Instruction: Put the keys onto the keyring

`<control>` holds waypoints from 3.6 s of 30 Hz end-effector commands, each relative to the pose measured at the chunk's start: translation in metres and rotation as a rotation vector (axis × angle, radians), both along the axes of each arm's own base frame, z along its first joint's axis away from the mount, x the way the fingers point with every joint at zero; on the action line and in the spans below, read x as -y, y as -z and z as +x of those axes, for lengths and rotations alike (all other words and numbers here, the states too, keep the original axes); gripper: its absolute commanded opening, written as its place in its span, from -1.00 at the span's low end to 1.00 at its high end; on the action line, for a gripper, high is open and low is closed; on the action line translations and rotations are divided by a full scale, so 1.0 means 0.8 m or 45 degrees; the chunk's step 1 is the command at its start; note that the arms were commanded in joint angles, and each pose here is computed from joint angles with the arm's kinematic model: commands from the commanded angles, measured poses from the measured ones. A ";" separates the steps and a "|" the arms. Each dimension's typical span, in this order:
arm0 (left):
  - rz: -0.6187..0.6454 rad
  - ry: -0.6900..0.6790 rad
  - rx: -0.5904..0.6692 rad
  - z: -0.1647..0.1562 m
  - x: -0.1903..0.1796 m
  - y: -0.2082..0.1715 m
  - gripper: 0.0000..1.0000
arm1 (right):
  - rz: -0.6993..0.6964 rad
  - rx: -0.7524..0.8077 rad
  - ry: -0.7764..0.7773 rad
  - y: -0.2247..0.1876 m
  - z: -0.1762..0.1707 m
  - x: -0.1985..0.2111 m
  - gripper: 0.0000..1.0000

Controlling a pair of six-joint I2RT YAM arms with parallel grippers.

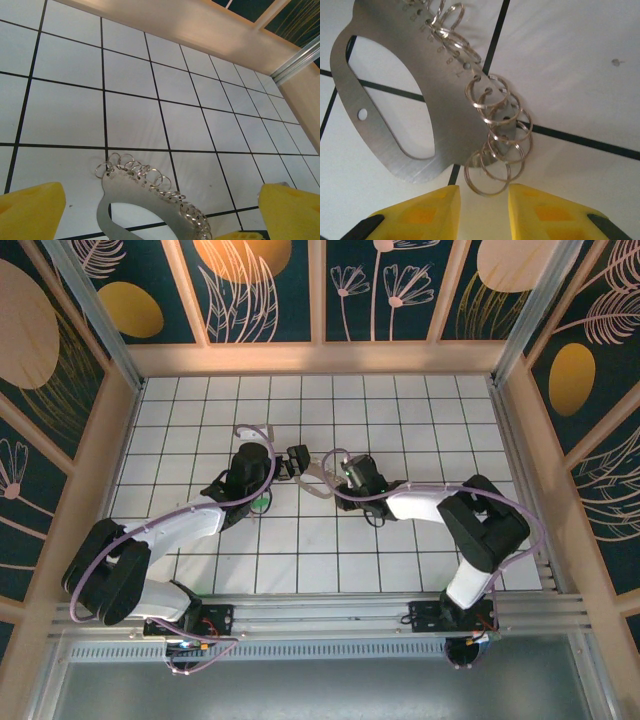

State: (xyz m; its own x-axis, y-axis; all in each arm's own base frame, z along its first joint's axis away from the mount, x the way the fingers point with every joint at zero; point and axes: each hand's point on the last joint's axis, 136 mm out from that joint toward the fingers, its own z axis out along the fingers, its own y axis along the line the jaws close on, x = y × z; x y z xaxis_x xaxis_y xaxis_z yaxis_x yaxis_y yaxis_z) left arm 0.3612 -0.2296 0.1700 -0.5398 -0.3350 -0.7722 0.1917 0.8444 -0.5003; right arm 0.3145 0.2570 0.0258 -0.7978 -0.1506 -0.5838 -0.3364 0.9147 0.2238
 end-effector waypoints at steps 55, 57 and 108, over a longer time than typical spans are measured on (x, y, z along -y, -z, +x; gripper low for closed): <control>-0.051 0.011 0.023 -0.001 0.005 -0.012 0.98 | -0.156 0.083 -0.007 -0.001 0.031 0.001 -0.87; -0.052 0.015 0.023 -0.001 0.006 -0.012 0.98 | -0.154 0.081 -0.011 -0.002 0.031 0.001 -0.94; -0.062 0.033 0.034 -0.004 0.007 -0.017 0.98 | 0.492 -0.208 -0.076 -0.032 -0.010 0.008 -1.00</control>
State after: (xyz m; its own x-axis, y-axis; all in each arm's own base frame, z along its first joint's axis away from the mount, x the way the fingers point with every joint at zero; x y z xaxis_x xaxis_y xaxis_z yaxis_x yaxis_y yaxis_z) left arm 0.3590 -0.2332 0.1713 -0.5511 -0.3367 -0.7635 0.2056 0.8320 -0.5153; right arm 0.3066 0.2496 0.0560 -0.8751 -0.0060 -0.4839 -0.3256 0.7470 0.5797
